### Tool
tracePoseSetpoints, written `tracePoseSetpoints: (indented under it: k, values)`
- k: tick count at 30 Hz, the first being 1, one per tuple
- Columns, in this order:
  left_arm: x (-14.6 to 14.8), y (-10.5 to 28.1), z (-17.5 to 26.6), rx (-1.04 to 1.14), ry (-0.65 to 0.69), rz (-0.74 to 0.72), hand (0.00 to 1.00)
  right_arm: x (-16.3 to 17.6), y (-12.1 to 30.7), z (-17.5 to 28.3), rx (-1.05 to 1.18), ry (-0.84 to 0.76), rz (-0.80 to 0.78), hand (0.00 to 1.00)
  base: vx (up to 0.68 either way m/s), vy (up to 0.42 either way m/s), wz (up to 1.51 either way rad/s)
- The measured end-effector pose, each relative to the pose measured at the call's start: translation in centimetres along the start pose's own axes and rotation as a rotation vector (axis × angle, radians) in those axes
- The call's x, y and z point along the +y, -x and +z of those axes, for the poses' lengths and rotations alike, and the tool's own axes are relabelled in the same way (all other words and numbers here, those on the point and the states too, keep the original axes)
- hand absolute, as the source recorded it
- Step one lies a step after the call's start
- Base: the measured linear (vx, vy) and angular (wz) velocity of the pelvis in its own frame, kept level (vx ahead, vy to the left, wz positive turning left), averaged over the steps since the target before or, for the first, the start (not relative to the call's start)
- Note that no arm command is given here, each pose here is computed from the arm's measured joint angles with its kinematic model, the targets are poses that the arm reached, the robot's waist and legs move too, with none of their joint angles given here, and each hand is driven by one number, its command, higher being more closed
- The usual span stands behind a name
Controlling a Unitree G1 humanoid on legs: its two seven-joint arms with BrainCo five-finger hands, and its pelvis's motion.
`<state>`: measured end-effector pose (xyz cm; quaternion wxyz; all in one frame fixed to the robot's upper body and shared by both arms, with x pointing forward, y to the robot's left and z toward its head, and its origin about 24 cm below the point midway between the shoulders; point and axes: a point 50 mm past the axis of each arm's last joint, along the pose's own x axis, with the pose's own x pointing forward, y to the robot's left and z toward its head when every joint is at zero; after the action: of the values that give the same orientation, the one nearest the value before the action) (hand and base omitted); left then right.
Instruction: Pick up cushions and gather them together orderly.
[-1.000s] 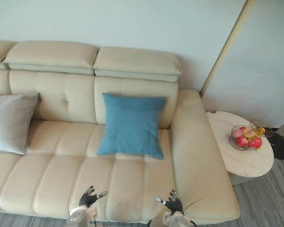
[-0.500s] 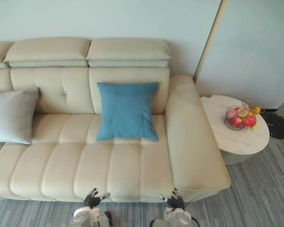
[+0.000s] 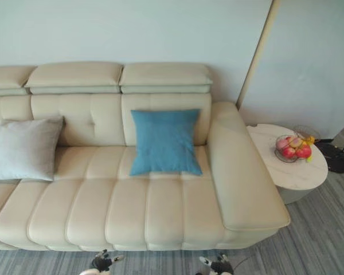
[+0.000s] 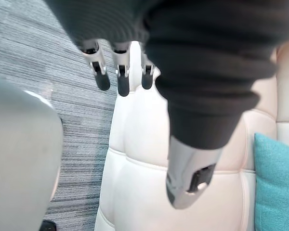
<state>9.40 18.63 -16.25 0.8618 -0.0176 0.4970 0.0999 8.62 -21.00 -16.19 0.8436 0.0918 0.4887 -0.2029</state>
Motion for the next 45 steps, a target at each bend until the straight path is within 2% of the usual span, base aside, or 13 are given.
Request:
tracePoseSetpoints:
  k: [8,9,17,29,38,43,45]
  values:
    - [0.3,0.0,-0.3,0.015,0.002,0.007,0.0,-0.3,0.0,-0.1,0.007,0.006,-0.007,0.0,0.01,-0.012,0.0]
    - [0.9,-0.1,-0.1,0.013,0.023,0.028,0.0,-0.9,-0.1,0.2,0.009,0.073,-0.011,0.0,0.0,0.0,0.0]
    - [0.9,-0.1,-0.1,0.013,0.021,0.026,0.0,-1.0,-0.1,0.1,0.012,0.073,-0.012,0.0,0.0,0.0,0.0]
    - [0.4,-0.3,0.4,0.006,-0.053,-0.002,0.0,-1.0,-0.1,0.2,0.008,0.063,-0.011,0.0,0.04,-0.006,-0.08]
    - [-0.4,-0.4,1.1,-0.016,-0.01,-0.022,0.0,0.0,-0.2,1.1,-0.031,0.085,0.02,0.0,-0.06,-0.003,-0.81]
    - [0.1,-0.6,2.3,-0.061,-0.037,-0.013,0.0,3.2,-0.3,2.2,-0.073,0.14,0.113,0.0,-0.14,-0.005,-1.23]
    - [-0.4,-0.6,2.5,-0.074,-0.037,-0.023,0.0,3.2,-0.3,2.5,-0.089,0.145,0.114,0.0,-0.02,-0.032,-1.15]
